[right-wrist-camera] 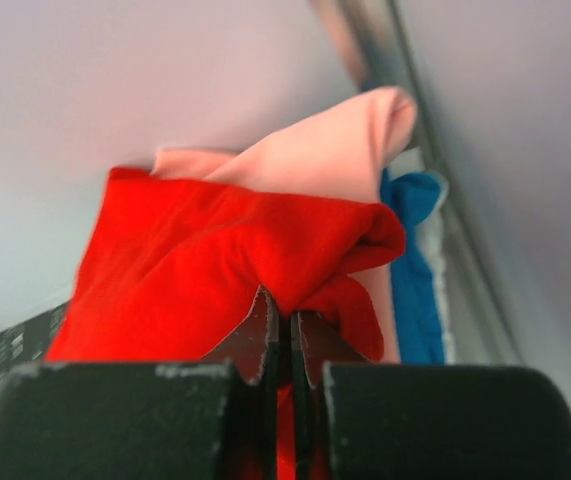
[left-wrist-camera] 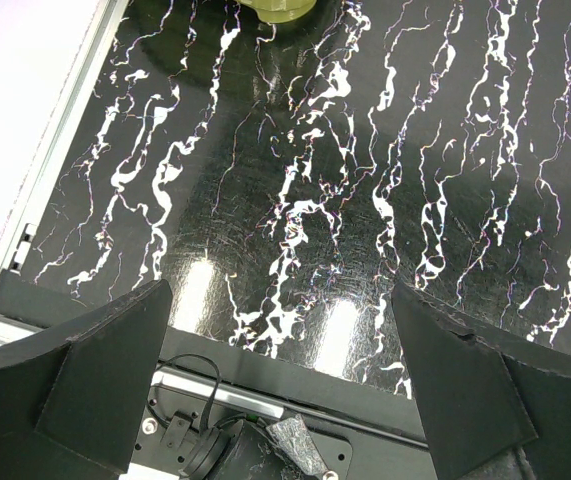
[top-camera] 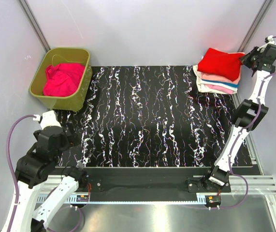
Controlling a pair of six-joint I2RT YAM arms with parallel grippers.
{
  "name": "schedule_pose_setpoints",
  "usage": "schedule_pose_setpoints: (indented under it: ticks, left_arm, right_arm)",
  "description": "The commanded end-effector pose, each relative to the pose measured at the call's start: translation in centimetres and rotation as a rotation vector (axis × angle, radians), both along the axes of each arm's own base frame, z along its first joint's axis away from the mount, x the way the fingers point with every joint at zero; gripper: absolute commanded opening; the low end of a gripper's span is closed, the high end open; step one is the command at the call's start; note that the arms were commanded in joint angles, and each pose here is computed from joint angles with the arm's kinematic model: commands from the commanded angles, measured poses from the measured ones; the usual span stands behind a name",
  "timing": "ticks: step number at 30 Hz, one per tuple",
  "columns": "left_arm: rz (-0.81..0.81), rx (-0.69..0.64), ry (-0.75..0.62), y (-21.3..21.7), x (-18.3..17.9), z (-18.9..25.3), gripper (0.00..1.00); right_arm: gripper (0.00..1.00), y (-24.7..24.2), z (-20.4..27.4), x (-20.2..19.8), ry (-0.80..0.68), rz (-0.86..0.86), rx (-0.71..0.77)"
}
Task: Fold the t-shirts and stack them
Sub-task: Neatly place the folded tshirt to the corner
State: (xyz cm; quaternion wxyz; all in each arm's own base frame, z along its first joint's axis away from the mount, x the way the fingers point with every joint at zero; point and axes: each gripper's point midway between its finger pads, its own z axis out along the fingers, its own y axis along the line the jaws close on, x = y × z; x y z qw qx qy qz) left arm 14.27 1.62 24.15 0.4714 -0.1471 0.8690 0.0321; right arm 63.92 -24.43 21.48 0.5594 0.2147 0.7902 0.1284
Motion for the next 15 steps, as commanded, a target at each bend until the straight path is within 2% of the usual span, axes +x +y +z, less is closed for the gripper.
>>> schedule_pose_setpoints:
  ticks: [1,6,10,13,14,15]
  left_arm:
    - [-0.003,-0.007,-0.030,-0.3,0.8,0.6,0.99]
    - [-0.001,-0.009,-0.039,-0.1,0.6,0.7,0.99]
    - [-0.001,-0.006,-0.032,-0.2,0.7,0.6,0.99]
    - [0.001,-0.007,-0.034,-0.2,0.7,0.6,0.99]
    - [0.001,-0.007,-0.034,-0.2,0.7,0.6,0.99]
    - [0.001,-0.006,-0.032,-0.2,0.7,0.6,0.99]
  right_arm:
    - [0.01,-10.0,4.4,-0.6,-0.159,-0.332,-0.168]
    - [0.03,-11.2,4.0,0.2,-0.193,-0.364,-0.259]
    - [0.09,-10.6,2.5,1.1,-0.200,-0.330,-0.253]
    - [0.31,-9.5,0.0,1.9,-0.171,-0.293,-0.235]
    - [0.47,-9.3,-0.6,2.1,-0.157,-0.288,-0.241]
    - [0.54,-8.7,-1.3,2.2,-0.133,-0.278,-0.239]
